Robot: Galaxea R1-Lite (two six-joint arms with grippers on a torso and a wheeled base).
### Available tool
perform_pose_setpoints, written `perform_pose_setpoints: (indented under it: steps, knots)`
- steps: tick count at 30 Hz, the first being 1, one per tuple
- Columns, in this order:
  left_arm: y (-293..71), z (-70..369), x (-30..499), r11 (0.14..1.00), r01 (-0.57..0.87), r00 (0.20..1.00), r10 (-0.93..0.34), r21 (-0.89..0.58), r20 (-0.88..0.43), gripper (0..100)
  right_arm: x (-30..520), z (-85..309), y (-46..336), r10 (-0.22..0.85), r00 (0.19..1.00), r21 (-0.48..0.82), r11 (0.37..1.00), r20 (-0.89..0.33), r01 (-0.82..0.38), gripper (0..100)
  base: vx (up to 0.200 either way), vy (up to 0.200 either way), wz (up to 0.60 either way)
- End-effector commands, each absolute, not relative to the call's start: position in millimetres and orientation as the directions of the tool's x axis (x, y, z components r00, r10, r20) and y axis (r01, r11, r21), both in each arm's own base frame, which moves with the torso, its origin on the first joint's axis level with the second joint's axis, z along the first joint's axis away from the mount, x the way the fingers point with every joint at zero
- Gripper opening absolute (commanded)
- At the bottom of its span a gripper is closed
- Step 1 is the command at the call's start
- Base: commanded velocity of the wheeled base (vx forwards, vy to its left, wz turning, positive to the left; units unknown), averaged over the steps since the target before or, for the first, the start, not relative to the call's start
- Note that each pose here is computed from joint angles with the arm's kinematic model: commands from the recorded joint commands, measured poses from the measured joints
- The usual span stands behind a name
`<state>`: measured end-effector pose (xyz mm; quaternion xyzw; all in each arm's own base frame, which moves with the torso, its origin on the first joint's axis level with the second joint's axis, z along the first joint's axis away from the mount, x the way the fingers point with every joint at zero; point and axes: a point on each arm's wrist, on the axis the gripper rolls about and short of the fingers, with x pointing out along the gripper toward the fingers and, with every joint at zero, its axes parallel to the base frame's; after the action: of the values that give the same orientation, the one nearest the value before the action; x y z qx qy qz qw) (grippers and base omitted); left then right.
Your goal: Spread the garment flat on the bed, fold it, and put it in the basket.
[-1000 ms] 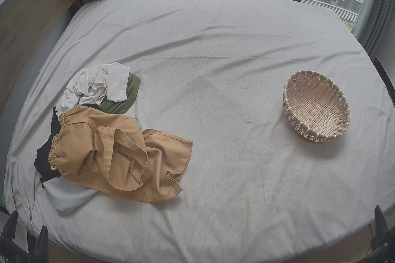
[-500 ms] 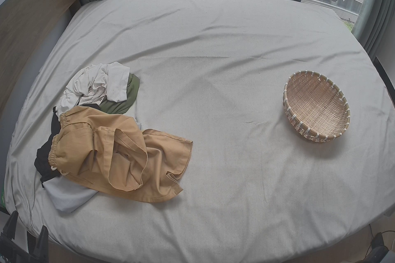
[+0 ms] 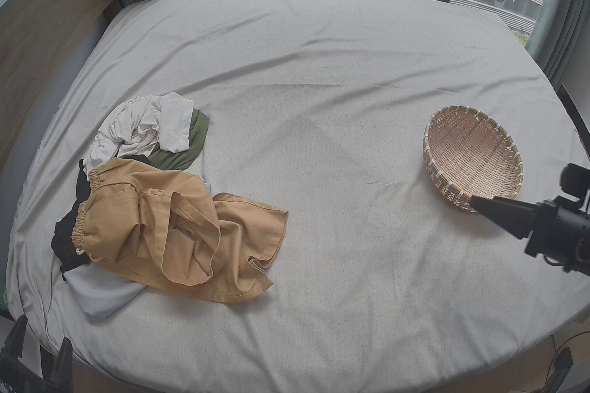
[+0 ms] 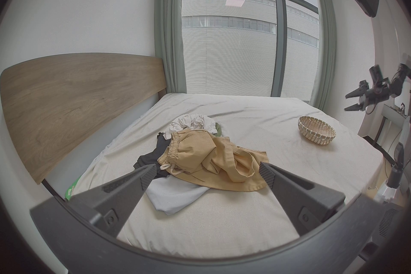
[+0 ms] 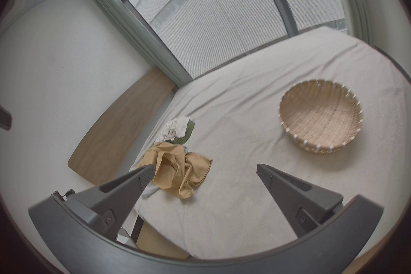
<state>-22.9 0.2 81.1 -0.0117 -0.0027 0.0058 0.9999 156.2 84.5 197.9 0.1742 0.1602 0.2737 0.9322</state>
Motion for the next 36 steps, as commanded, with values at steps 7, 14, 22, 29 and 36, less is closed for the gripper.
perform_pose_setpoints:
  steps: [7, 14, 22, 29, 36]
  knots:
    - [0.2, 76.0, -22.7, 1.000, -0.012, 1.000, 0.012, -0.025, 0.003, 100, 222.5, 143.2, 158.5, 0.641, 0.681, 0.495, 0.747, -0.355, -0.445, 100, 0.000, 0.000, 0.00]
    - [0.2, 76.0, -22.7, 1.000, -0.012, 1.000, 0.012, -0.025, 0.003, 100, 238.1, 129.7, 192.2, 0.674, 0.631, 0.567, 0.711, -0.383, -0.416, 100, 0.000, 0.000, 0.00]
    - [0.2, 76.0, -22.7, 1.000, -0.012, 1.000, 0.012, -0.025, 0.003, 100, 259.1, 101.0, 226.2, 0.687, 0.590, 0.583, 0.706, -0.425, -0.402, 100, 0.000, 0.000, 0.00]
    - [0.2, 76.1, -22.7, 1.000, -0.011, 1.000, 0.011, -0.025, 0.005, 100, 270.9, 70.2, 251.2, 0.700, 0.565, 0.613, 0.692, -0.437, -0.382, 100, 0.000, 0.000, 0.00]
    - [0.2, 76.1, -22.7, 1.000, -0.011, 1.000, 0.011, -0.025, 0.005, 100, 285.9, 38.8, 266.4, 0.698, 0.562, 0.613, 0.694, -0.444, -0.378, 100, 0.000, 0.000, 0.00]
